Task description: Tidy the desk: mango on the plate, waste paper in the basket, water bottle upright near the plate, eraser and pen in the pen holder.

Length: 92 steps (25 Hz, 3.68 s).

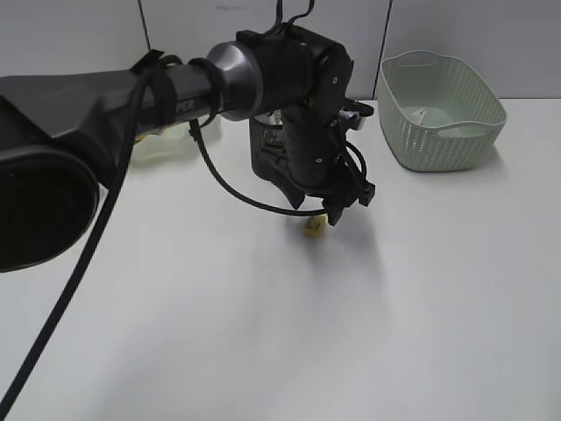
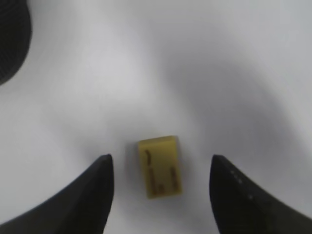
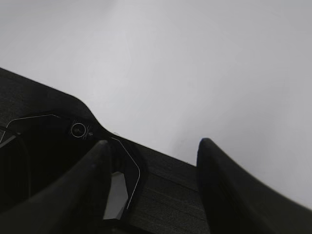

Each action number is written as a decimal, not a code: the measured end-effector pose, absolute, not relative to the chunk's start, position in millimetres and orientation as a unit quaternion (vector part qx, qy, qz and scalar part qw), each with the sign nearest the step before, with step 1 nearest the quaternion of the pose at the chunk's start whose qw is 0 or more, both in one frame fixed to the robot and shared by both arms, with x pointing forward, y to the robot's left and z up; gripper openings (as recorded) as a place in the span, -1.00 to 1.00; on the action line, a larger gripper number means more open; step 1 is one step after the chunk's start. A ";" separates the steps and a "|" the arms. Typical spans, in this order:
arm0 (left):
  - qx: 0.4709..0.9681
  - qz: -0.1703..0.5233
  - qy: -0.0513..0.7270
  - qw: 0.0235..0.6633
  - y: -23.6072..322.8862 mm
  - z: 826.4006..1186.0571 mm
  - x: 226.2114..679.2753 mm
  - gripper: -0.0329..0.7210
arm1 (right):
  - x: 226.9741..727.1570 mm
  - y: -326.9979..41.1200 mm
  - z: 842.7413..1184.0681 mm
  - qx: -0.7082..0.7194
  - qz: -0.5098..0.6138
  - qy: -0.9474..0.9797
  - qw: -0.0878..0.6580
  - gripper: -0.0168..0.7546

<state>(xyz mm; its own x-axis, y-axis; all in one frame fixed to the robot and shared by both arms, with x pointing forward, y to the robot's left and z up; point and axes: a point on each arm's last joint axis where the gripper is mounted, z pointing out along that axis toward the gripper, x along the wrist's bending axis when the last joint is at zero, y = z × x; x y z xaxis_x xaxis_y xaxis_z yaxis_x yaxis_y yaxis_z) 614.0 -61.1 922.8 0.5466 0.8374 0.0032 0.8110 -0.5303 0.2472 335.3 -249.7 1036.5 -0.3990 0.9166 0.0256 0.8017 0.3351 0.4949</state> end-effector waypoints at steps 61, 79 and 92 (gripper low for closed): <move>0.787 0.107 0.558 0.241 12.9 1008.7 704.0 -0.38 | 336.2 -249.5 1036.8 0.535 0.225 0.803 0.133 0.20; 0.786 0.109 0.557 0.245 13.6 1014.0 702.9 0.35 | 336.5 -249.6 1037.0 0.538 0.227 0.800 0.134 0.20; 0.761 0.102 0.516 0.380 18.6 1151.4 648.1 0.35 | 336.5 -249.6 1037.0 0.539 0.227 0.800 0.134 0.20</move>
